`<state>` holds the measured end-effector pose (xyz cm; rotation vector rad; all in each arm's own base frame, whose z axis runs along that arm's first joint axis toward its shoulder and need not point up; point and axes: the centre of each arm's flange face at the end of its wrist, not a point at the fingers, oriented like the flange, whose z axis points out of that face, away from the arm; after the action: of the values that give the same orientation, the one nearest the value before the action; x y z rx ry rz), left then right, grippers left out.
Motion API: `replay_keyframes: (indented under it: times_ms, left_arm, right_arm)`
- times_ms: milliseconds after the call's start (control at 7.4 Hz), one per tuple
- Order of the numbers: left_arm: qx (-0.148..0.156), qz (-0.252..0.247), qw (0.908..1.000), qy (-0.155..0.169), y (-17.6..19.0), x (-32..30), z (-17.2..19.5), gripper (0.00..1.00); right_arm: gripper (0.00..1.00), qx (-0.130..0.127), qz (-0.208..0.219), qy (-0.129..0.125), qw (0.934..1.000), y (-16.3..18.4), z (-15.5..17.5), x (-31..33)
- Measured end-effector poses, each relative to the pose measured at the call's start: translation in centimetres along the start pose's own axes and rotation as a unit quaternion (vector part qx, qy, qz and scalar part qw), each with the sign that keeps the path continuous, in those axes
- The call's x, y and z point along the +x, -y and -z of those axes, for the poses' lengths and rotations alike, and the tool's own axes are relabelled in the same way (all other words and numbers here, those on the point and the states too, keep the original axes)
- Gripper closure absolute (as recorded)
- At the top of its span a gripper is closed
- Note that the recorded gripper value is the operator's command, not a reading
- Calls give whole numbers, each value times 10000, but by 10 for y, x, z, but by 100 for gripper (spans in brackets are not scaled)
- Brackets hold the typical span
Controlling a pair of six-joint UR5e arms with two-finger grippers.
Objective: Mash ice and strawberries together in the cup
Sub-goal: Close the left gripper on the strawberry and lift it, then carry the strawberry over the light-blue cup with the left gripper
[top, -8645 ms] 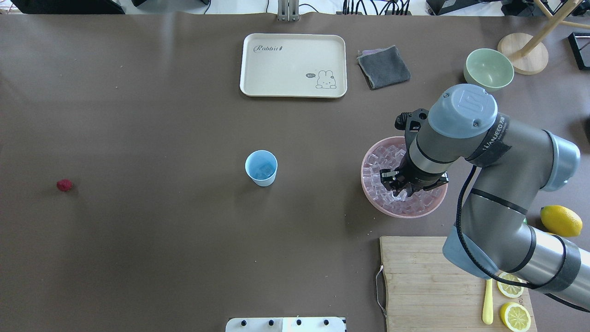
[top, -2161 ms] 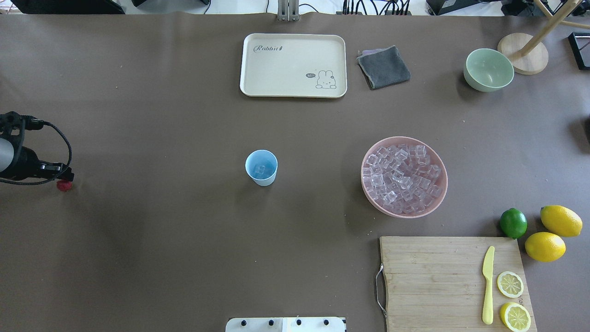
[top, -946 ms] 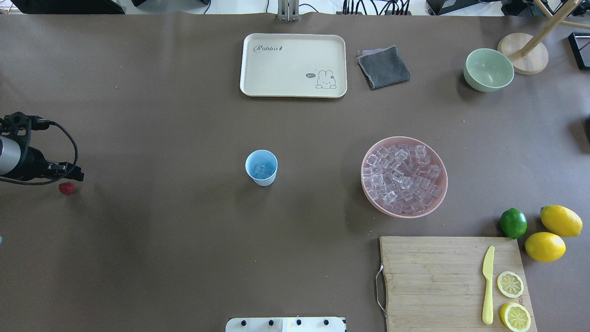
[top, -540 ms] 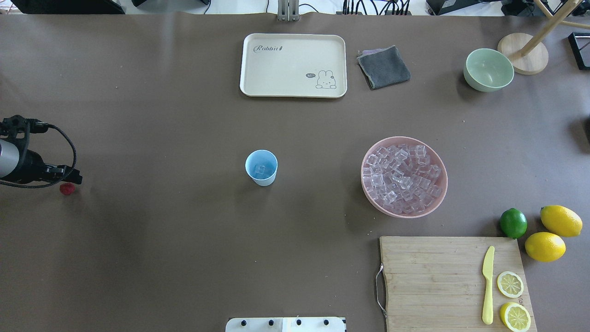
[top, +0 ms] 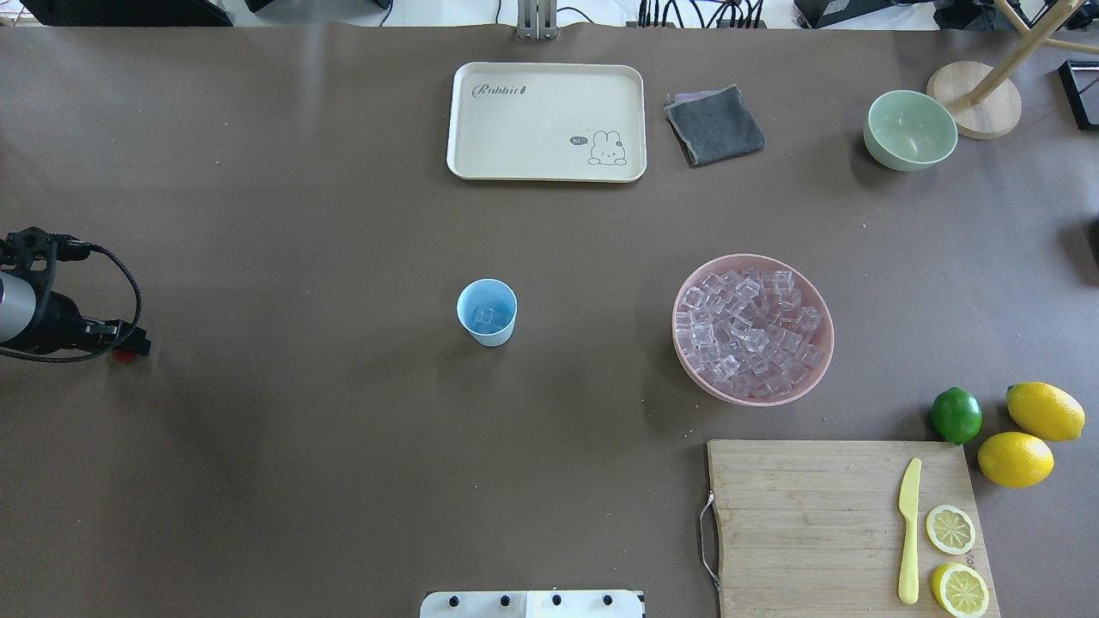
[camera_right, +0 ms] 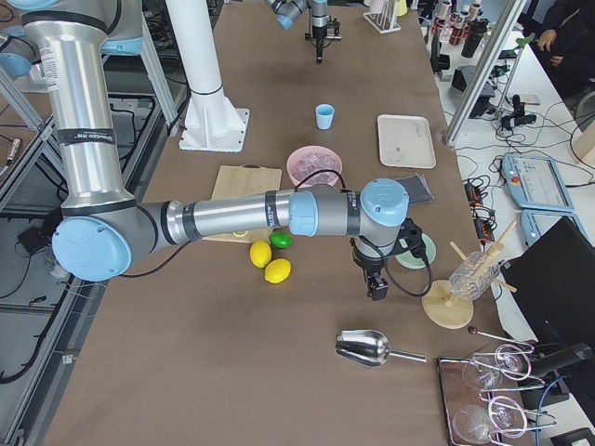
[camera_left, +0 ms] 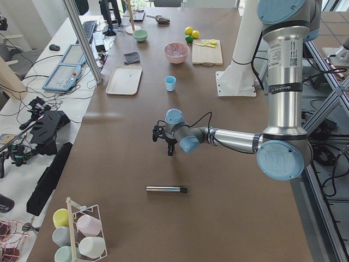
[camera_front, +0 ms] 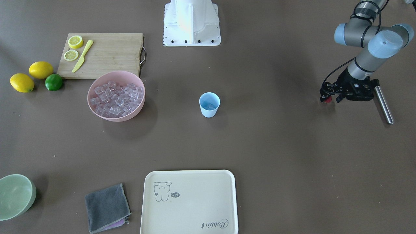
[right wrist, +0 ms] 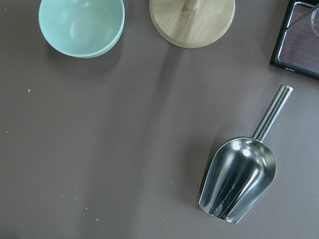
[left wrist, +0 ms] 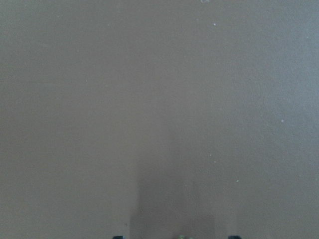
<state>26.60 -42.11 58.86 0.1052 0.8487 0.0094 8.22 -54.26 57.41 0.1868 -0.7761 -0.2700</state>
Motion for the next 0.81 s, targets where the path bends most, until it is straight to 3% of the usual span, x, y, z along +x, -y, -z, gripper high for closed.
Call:
replay_keyframes:
  times_ms: [270,540,810]
  left_arm:
    - [-20,71,10000,-20,-2,4,-1,98]
    - [-5,44,10000,-68,0,11,0,100]
    - [-20,-122,9992,-391,14,48,10,100]
  right_arm:
    - [0,6,-9,-10,10000,-1,1,1]
    - [0,12,-26,0,10000,-3,1,2]
    - [0,13,-31,5,10000,-3,1,2]
